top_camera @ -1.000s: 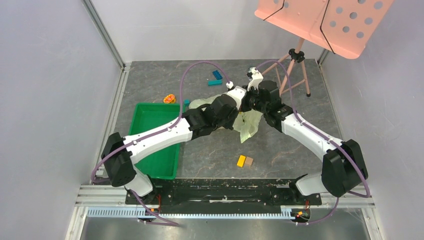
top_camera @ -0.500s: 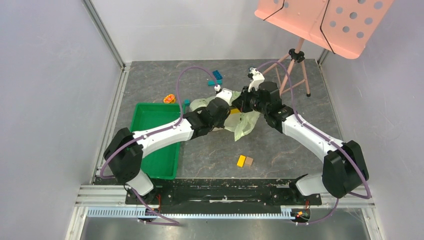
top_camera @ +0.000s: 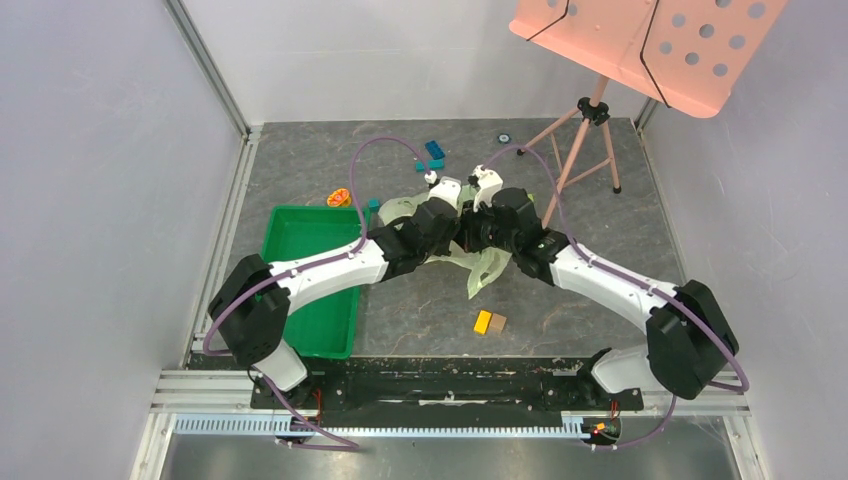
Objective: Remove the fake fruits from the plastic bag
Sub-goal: Adjust the plastic bag at the center of the board.
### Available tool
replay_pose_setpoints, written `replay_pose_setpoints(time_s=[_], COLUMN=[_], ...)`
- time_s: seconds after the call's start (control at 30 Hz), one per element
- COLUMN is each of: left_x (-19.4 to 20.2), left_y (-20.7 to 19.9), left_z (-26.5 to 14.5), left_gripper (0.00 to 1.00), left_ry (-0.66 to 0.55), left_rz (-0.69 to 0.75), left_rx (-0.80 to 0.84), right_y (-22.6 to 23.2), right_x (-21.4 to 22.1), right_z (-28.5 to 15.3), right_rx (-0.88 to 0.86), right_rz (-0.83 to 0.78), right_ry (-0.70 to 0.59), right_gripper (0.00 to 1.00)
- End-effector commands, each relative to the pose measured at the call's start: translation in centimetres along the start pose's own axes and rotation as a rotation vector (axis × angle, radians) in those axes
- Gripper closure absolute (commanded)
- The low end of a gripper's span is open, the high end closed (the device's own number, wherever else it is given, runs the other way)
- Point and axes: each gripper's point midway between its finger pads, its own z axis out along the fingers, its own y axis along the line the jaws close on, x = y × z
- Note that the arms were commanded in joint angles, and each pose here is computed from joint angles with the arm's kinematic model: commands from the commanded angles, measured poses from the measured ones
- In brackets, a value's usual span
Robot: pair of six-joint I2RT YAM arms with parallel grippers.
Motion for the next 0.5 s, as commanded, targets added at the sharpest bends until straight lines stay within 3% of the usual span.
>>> replay_pose_setpoints(time_s=[0.0, 0.33, 0.47], left_x=[-1.1, 1.3, 3.3], left_y=[0.0, 1.7, 1.8], left_z=[0.4, 0.7, 0.8], left_gripper=[0.98, 0.98, 0.98], left_ry=[-0.046, -0.013, 0.020], left_rz=[-0.069, -0.087, -0.107], left_rx=[0.002, -0.025, -0.013], right_y=[-1.6, -5.5, -5.7], right_x=[-0.4, -0.3, -0.4], right_z=[1.2, 3.3, 4.2], right_rx=[0.106, 0.296, 0.296], right_rz=[0.011, 0.022, 0.014], right_ry=[-0.058, -0.083, -0.095], right_gripper=[1.00, 1.00, 0.99])
